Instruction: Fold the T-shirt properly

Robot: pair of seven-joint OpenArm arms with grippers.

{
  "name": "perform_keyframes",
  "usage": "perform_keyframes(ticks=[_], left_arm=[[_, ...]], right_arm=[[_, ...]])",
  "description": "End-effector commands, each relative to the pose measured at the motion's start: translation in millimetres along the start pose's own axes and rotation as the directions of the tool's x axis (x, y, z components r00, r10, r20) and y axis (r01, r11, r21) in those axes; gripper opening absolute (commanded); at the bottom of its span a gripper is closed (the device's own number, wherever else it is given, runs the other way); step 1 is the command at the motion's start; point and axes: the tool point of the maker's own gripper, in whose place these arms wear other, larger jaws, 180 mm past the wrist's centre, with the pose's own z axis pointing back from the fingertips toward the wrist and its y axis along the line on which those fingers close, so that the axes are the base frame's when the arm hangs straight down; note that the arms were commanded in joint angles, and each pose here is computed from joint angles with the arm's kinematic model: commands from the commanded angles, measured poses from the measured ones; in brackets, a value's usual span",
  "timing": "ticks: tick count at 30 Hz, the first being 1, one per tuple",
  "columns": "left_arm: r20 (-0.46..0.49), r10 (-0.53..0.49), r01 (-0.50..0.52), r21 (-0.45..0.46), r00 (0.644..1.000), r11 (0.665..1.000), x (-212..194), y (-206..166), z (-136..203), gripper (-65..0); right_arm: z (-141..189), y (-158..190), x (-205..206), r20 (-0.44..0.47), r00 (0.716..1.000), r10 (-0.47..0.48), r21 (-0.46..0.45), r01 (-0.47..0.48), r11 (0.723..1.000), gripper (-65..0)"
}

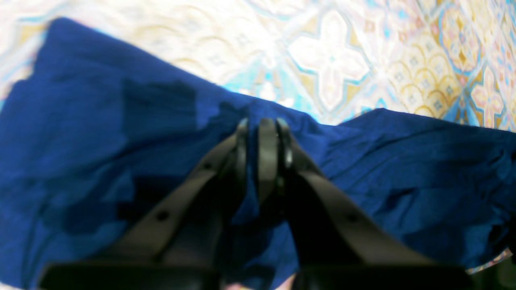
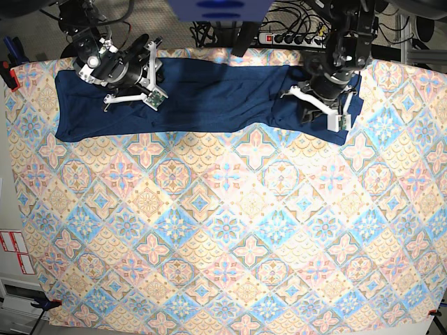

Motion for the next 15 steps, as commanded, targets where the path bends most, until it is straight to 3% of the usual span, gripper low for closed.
perform_keyframes(ticks=[1, 8, 15], left_arm=[[0.051, -0.006, 0.005, 0.005, 0.999, 1.0, 15.0, 3.2, 6.4, -65.0], [0.081, 0.029, -0.039, 0.132, 0.996, 0.99, 19.2, 51.5, 27.2, -65.0], [0.121, 0.034, -0.058, 0.204, 0.992, 0.977, 32.1, 79.1, 38.1, -65.0]], right_arm=[[4.2, -3.5, 6.5, 0.027, 1.0, 0.007, -0.009, -0.007, 1.0, -41.8], [4.2, -3.5, 6.5, 0.027, 1.0, 0.007, -0.009, -0.007, 1.0, -41.8], [4.2, -3.5, 6.5, 0.027, 1.0, 0.007, -0.009, -0.007, 1.0, -41.8]])
